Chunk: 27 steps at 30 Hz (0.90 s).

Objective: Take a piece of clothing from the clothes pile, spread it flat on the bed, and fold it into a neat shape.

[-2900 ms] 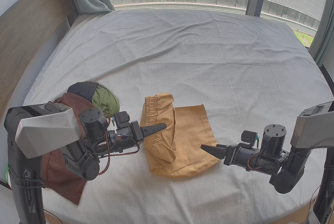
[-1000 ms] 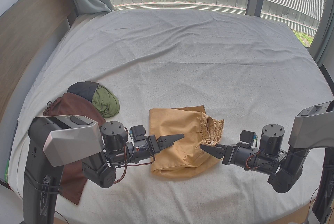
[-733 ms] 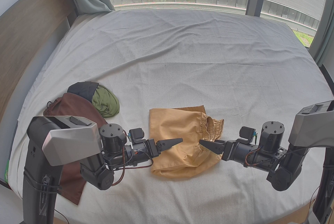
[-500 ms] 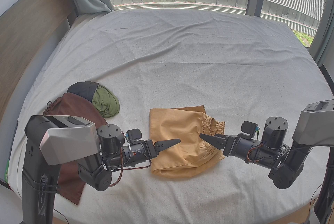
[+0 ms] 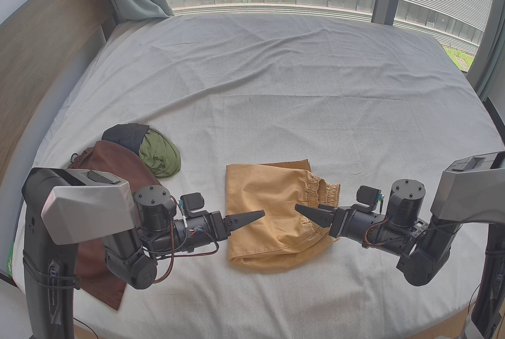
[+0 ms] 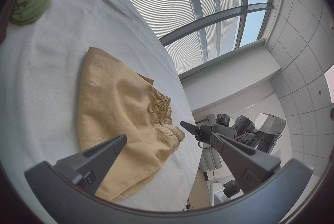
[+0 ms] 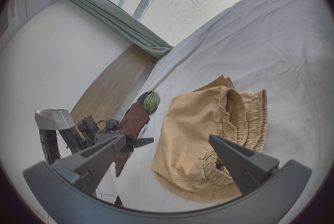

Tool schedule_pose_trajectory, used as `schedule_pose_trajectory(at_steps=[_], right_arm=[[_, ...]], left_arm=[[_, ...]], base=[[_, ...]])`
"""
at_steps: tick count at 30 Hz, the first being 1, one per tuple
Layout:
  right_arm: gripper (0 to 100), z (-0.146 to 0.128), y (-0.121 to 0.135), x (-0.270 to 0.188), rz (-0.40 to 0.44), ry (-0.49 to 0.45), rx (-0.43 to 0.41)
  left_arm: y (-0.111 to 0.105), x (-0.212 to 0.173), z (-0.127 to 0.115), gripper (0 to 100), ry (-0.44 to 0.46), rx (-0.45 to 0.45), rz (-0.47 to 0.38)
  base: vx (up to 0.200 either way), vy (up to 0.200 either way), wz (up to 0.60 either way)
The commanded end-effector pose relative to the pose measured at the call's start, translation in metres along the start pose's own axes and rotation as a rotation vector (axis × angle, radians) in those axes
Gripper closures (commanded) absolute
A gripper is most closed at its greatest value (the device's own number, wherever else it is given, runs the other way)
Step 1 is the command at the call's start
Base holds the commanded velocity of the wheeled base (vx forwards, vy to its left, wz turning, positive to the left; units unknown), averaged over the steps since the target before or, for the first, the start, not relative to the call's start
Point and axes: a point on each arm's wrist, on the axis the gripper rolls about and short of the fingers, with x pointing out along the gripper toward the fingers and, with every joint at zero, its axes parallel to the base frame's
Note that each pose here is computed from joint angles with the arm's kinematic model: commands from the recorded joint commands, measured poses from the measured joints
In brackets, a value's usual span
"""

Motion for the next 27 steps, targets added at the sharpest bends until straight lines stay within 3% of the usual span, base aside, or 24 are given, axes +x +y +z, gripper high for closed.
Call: schedule_pose_trajectory(at_steps=[1,16,27], right_arm=[[0,-0.011,-0.005,0.007,-0.007,0.031,0.011],[0,-0.041,-0.027,-0.001,-0.096,0.14,0.058],[0,-0.051,-0.049,-0.004,-0.153,0.174,0.004]], left_arm=[[-0.006,-0.011,0.007,0,-0.018,0.01,0.008],[-0.012,-0.039,0.022,0,-0.072,0.054,0.046],[-0.009,-0.051,0.033,0,-0.111,0.061,0.064]], base=[[0.0,0.0,0.0],[0.0,0.0,0.0],[0.0,0.0,0.0]])
